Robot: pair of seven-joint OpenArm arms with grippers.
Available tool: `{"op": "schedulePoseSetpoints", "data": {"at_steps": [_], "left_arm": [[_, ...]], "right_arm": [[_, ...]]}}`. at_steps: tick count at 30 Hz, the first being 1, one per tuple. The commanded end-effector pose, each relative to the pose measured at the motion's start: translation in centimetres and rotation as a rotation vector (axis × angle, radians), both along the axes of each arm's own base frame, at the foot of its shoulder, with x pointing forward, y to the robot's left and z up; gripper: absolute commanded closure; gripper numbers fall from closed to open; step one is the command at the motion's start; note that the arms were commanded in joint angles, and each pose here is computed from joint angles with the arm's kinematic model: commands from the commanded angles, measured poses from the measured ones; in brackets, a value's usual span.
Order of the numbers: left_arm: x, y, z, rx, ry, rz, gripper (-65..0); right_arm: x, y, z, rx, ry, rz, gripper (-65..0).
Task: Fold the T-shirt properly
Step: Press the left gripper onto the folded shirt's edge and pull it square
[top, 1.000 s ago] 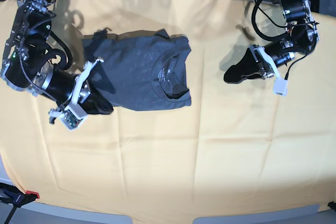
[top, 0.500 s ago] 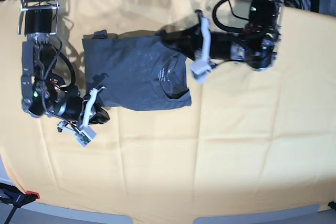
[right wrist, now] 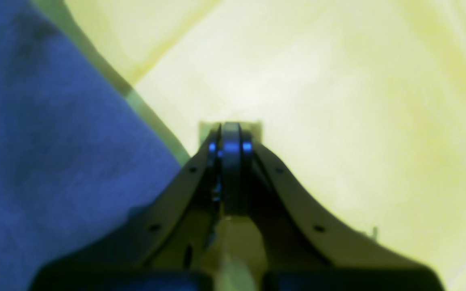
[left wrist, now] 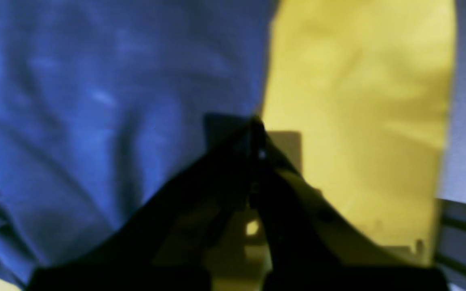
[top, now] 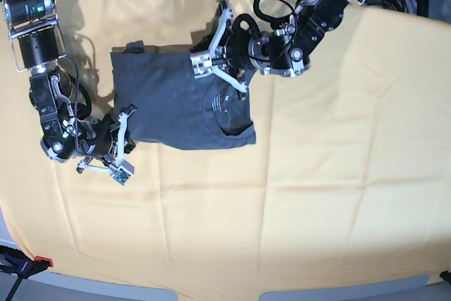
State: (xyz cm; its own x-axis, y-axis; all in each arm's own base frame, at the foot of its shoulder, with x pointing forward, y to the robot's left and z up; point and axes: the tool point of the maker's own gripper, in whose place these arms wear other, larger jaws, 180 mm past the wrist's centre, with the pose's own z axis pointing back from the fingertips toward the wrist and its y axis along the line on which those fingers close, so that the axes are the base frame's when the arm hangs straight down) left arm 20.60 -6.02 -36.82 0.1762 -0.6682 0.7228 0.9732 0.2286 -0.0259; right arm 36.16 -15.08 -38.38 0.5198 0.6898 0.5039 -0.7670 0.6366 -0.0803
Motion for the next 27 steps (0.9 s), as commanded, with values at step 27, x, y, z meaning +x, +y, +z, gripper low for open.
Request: {"op": "schedulePoseSetpoints", "data": {"at_steps": [27], "left_arm": [[23.3,8.9,1.3,0.072,-0.354,0.200,0.0]], "right_arm": [[-9.1,-1.5,2.7,0.016,-0.088,-0.277,0.0]]}}
